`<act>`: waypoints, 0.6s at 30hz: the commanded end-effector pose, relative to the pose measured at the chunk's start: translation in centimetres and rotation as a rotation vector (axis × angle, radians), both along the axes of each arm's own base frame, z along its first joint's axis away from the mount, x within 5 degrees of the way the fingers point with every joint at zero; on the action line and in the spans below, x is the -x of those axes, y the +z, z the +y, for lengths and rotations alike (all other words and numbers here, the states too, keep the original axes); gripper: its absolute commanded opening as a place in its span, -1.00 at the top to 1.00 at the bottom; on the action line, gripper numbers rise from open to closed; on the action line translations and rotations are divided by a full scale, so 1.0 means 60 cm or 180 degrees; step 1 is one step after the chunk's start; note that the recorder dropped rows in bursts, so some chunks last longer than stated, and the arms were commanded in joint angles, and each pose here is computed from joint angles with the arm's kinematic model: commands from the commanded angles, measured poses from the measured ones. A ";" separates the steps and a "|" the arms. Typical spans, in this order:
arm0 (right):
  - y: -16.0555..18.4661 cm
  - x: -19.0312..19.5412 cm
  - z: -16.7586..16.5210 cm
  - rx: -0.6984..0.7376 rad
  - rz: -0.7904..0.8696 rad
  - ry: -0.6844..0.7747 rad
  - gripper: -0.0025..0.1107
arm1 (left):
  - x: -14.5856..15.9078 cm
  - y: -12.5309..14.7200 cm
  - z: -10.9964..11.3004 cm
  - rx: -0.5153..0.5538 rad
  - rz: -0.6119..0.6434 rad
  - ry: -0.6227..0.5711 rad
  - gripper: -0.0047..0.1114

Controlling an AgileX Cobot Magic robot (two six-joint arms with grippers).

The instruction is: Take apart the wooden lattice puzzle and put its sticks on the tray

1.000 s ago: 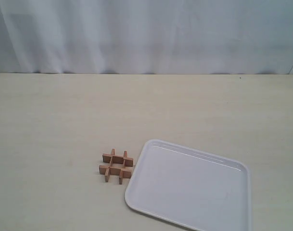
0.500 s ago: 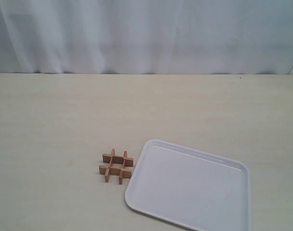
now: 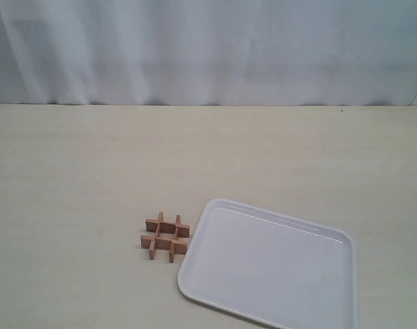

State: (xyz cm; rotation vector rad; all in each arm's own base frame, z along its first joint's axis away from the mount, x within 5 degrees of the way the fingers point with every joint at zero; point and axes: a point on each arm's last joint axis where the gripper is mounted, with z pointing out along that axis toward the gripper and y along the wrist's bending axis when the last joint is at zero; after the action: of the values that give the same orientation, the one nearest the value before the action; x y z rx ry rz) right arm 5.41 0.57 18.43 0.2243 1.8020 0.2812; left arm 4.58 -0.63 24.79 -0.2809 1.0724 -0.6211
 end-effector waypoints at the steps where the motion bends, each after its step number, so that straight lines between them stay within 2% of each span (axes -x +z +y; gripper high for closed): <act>1: 0.000 0.000 0.000 0.0017 -0.0024 0.0013 0.88 | 0.012 0.045 -0.004 -0.0066 -0.0348 -0.0082 0.92; 3: 0.000 0.000 0.000 0.0017 -0.0024 0.0013 0.88 | 0.006 0.080 -0.005 -0.0085 -0.0360 -0.0077 0.92; 6: 0.000 0.000 0.000 0.0017 -0.0024 0.0013 0.88 | -0.022 0.132 -0.009 -0.0293 -0.0258 -0.0047 0.92; 11: 0.000 0.000 0.000 0.0017 -0.0024 0.0013 0.88 | -0.121 0.194 -0.024 -0.1004 0.0229 -0.0025 0.92; 15: 0.000 0.000 0.000 0.0017 -0.0024 0.0013 0.88 | -0.211 0.189 -0.021 -0.1545 0.1081 0.0130 0.92; 18: 0.000 0.000 0.000 0.0017 -0.0024 0.0013 0.88 | -0.268 0.149 -0.007 -0.1859 0.1835 0.0349 0.92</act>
State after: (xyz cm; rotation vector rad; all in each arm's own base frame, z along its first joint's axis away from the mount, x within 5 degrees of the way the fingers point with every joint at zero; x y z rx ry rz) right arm 5.41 0.57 18.43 0.2243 1.8020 0.2812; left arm 18.06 -1.69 35.87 0.0210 1.5308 -0.2328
